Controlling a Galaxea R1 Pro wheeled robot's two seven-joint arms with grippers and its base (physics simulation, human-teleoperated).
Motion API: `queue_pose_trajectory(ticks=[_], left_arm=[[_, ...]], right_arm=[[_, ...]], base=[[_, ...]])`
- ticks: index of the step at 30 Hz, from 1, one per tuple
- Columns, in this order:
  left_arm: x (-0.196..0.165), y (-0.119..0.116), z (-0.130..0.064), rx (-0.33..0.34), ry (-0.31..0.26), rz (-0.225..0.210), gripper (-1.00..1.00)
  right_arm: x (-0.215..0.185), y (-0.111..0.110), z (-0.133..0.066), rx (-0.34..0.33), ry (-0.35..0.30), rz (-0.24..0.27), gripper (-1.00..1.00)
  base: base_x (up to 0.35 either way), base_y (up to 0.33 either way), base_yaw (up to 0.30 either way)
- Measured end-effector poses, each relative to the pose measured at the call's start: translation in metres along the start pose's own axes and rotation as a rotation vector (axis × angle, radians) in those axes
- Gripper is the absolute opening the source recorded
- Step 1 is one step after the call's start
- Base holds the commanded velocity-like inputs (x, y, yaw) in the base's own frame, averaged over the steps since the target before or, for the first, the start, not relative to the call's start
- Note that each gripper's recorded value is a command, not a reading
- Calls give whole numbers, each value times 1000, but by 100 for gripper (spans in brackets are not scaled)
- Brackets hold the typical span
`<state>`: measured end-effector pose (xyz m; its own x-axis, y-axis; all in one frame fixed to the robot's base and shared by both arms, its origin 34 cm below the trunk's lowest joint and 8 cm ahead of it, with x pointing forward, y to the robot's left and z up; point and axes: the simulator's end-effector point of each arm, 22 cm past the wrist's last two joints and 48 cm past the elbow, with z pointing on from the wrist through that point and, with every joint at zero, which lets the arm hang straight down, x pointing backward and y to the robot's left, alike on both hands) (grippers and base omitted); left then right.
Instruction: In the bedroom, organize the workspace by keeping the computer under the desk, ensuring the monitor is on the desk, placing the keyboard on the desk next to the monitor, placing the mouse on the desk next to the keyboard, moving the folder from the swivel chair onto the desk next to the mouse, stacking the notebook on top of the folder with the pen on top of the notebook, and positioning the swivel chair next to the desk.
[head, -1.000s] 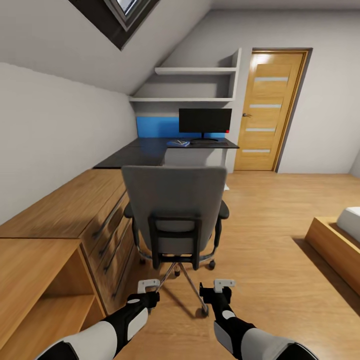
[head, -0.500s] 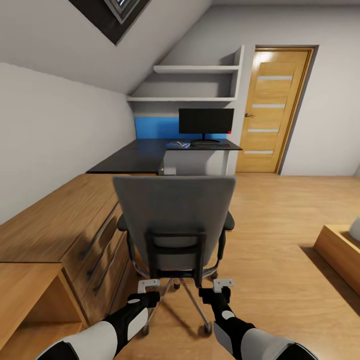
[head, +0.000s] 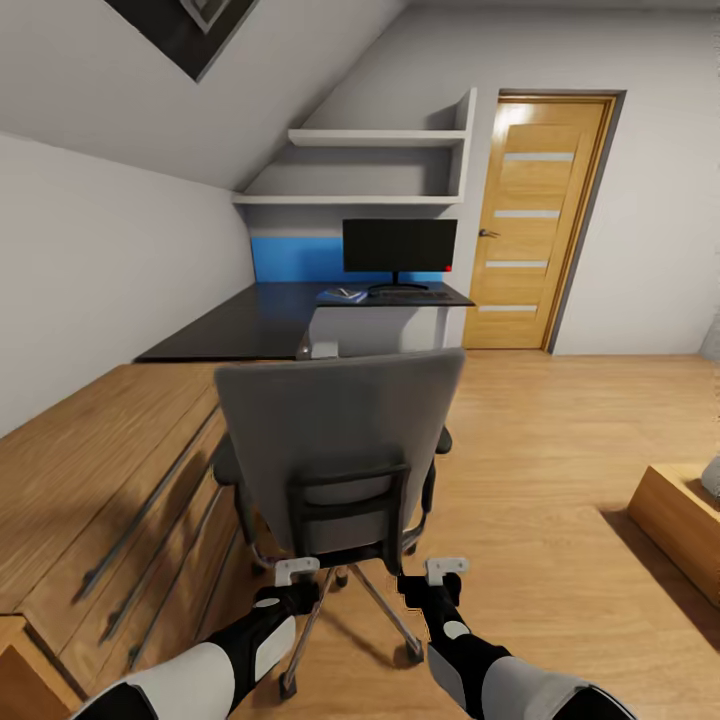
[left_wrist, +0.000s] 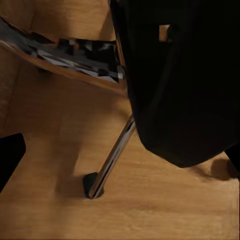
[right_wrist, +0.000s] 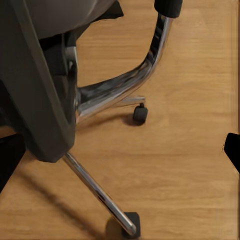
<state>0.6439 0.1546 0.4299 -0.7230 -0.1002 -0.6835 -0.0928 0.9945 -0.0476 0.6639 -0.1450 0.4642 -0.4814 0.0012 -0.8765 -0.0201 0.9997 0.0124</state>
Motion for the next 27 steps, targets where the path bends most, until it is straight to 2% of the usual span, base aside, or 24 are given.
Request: queue_pose_trajectory(ticks=[6, 10, 15, 20, 27], left_arm=[[-3, -2, -1, 3, -8, 1, 100], [-4, -1, -1, 2, -12, 3, 100], [-4, 1, -1, -1, -13, 2, 100], [-4, 2, 0, -3, -13, 1, 100], [5, 24, 2, -40, 11, -31, 100]], right_arm=[[-2, 0, -1, 0, -3, 0, 100], [-2, 0, 0, 0, -4, 0, 100], [-2, 0, 0, 1, -4, 1, 100], [-3, -3, 0, 5, -5, 2, 100], [-2, -17, 2, 28, 0, 10, 100]], base=[[293, -167, -89], [90, -66, -16], [-32, -9, -2], [-212, -1, 0], [-31, 0, 0]])
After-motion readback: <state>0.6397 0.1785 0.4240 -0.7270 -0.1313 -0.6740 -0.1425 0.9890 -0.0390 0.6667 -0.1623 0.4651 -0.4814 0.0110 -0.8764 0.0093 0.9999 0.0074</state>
